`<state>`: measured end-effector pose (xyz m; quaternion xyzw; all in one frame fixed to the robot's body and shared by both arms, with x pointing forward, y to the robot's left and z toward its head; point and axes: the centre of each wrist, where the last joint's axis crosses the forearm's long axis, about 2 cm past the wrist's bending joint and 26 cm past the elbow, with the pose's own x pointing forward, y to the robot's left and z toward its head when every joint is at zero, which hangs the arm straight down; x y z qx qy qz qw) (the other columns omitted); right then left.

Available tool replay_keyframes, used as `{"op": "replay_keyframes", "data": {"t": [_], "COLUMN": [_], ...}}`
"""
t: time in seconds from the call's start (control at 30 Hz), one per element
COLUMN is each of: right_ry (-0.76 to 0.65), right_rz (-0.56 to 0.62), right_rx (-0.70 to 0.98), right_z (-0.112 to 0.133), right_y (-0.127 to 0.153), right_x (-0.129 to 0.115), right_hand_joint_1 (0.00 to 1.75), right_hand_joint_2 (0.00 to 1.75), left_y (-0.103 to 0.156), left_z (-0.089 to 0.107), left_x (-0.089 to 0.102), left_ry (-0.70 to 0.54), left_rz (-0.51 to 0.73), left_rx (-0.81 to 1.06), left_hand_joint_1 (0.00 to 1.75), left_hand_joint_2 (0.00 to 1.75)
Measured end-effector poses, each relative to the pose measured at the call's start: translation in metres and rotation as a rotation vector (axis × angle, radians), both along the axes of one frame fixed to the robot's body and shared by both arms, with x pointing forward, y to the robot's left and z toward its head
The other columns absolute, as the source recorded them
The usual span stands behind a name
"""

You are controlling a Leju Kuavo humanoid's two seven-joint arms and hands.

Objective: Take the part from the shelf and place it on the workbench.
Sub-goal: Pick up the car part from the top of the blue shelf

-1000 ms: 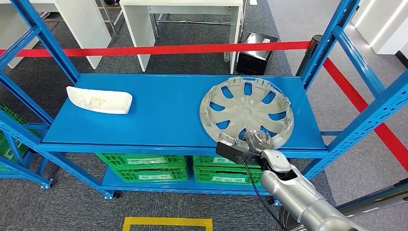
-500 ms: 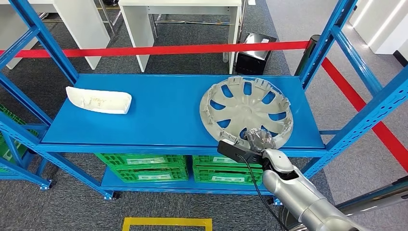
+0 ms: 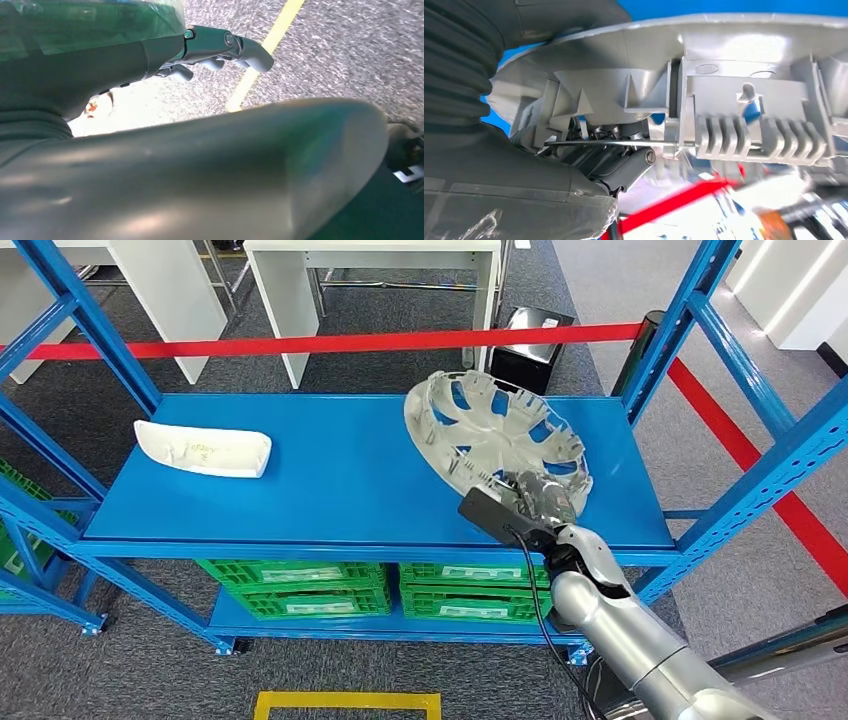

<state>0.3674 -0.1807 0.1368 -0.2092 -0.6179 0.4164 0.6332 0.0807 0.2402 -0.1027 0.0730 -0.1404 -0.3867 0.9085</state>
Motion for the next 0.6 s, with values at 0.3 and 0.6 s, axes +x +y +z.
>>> {"op": "replay_keyframes", "data": {"t": [0.3, 0.6], "right_ry": [-0.075, -0.139], "right_rz": [0.113, 0.29], "right_rx": [0.265, 0.49], "right_z": [0.041, 0.074], "right_y": [0.016, 0.033], "right_x": [-0.007, -0.029], "right_hand_joint_1": [1.75, 1.75], "right_hand_joint_2": [1.75, 1.75], "left_y": [0.001, 0.002], "left_z": [-0.001, -0.002], "left_x": [-0.005, -0.009], "left_ry": [0.005, -0.005], "left_rz": [0.02, 0.037], "left_rx": [0.004, -0.004], "left_hand_joint_1": [0.0, 0.0], "left_hand_joint_2": [1.75, 1.75]}}
